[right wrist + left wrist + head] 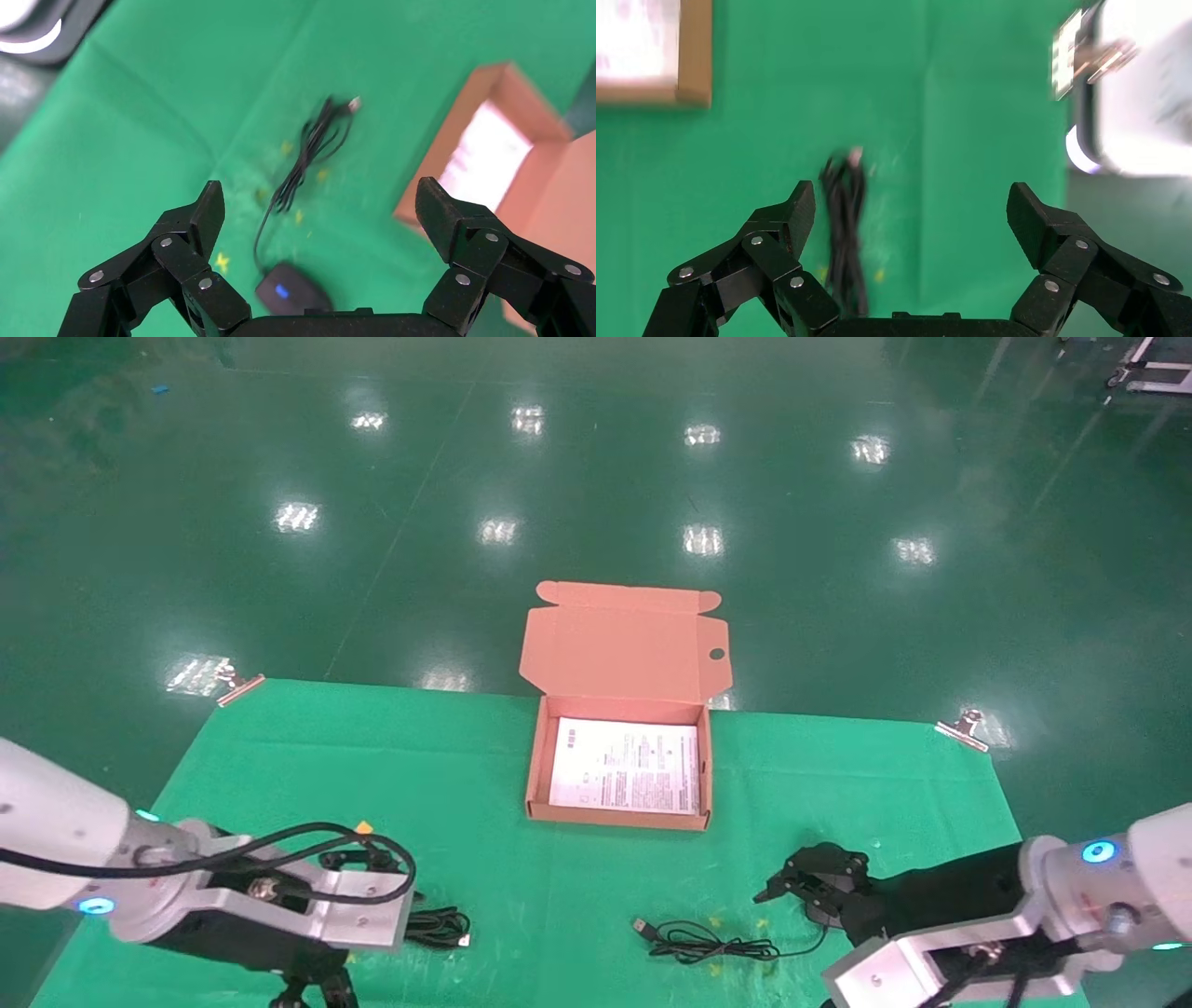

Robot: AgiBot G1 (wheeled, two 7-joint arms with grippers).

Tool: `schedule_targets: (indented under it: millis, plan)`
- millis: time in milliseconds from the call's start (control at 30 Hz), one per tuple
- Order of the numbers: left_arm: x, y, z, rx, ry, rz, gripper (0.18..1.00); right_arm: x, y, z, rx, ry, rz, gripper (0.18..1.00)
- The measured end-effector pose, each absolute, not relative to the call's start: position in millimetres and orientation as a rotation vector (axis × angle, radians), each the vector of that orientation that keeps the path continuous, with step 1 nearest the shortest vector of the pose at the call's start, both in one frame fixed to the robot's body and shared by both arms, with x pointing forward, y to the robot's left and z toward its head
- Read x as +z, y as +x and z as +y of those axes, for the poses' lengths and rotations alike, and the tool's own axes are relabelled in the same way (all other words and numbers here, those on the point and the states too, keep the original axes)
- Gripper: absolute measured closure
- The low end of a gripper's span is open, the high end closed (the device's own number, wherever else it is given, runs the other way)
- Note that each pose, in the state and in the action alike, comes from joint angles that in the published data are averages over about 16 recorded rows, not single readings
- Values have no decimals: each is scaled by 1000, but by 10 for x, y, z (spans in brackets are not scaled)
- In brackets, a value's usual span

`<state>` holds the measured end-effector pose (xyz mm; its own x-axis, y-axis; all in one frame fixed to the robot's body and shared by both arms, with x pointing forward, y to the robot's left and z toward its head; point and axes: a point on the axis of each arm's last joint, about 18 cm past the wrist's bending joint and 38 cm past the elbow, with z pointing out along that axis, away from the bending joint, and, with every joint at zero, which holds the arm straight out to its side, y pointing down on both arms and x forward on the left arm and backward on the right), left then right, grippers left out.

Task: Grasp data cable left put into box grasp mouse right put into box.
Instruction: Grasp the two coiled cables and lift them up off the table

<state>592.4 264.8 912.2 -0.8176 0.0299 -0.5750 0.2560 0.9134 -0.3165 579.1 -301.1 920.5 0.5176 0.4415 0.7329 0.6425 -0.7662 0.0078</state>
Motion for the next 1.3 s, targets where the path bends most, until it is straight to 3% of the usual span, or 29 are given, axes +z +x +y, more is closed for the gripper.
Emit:
schedule_targets:
  millis: [433, 1300]
  plan:
    - [8715, 6396, 2627, -282, 75, 2468, 184, 8688, 6176, -2996, -1156, -2655, -843, 178]
    - [8349, 7053, 2881, -347, -205, 2465, 184, 8122, 6838, -2786, -1058, -2662, -404, 178]
